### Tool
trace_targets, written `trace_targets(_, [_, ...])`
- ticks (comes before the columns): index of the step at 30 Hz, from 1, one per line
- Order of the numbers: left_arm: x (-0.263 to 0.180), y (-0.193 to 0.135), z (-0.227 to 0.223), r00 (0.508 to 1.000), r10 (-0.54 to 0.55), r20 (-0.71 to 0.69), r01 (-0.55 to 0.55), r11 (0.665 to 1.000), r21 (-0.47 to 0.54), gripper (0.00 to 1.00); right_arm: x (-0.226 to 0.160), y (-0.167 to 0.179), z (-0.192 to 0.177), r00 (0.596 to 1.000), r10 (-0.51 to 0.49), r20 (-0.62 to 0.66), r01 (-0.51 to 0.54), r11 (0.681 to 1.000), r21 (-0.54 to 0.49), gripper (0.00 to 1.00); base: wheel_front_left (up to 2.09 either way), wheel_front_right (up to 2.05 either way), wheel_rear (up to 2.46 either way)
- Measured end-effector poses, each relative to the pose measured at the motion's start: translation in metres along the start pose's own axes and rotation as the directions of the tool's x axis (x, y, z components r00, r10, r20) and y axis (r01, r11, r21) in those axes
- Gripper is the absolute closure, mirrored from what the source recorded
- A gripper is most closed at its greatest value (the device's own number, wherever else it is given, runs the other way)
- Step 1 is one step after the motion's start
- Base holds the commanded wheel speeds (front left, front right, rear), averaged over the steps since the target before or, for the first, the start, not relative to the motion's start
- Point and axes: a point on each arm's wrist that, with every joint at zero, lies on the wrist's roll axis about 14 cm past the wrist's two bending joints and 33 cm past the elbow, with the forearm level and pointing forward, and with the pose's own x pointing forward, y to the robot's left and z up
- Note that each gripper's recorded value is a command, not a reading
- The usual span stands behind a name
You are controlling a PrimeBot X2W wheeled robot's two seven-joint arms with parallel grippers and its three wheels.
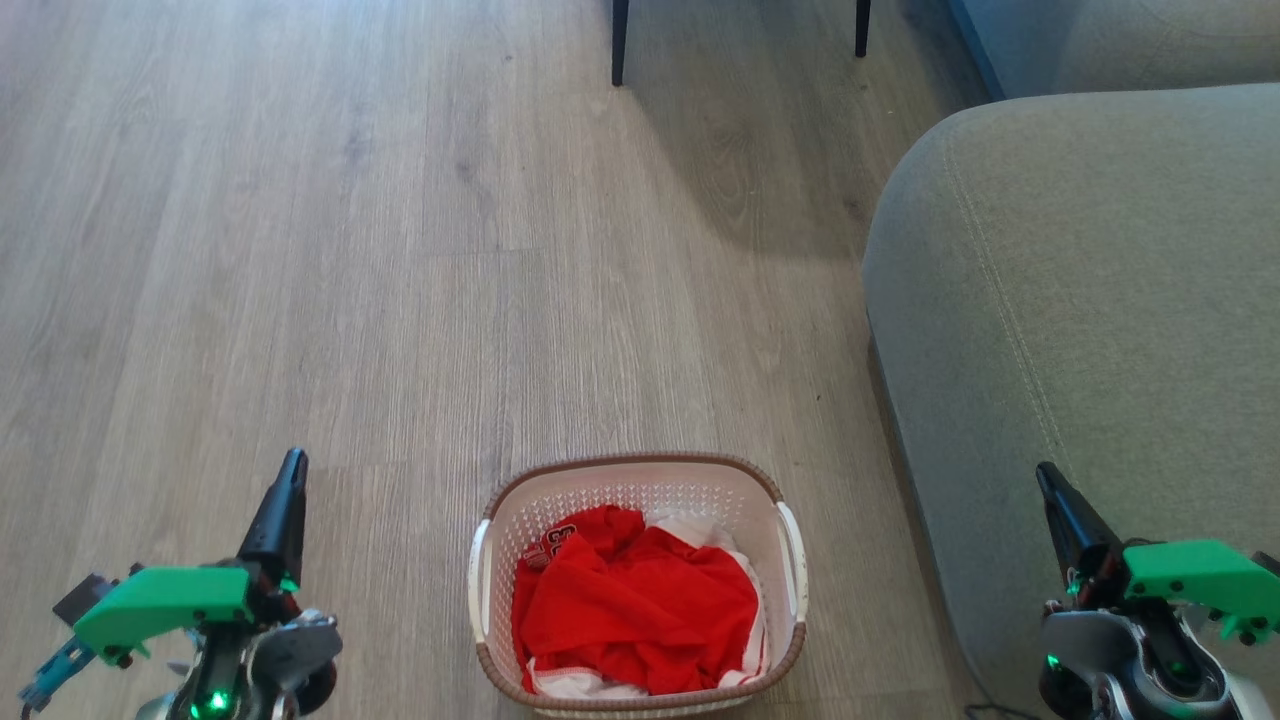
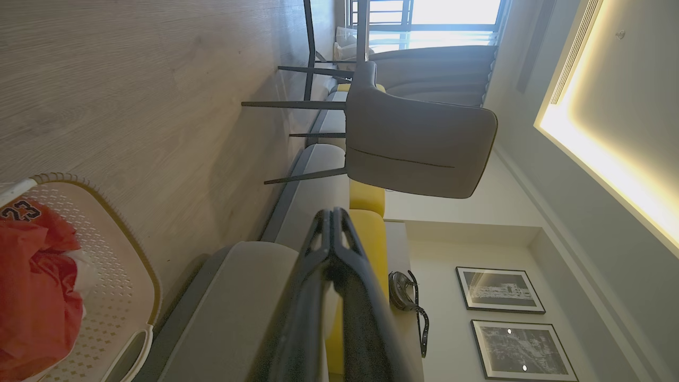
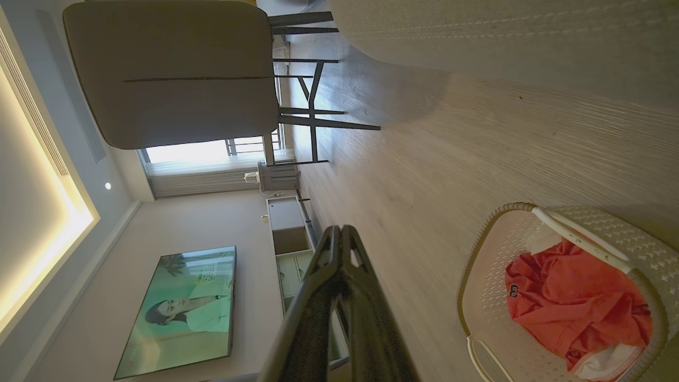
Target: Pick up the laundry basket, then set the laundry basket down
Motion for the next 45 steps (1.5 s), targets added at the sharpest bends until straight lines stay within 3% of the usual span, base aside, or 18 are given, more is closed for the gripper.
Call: trace_targets(45, [-0.0003, -0.0002, 0.0040, 1.000, -0.001, 0.010, 0.001, 1.000, -0.004, 1.00, -0.0002, 0.0002, 0.0037, 1.000, 0.001, 0.009, -0.001, 1.000, 0.002, 1.00, 0.00, 0.00, 0.00])
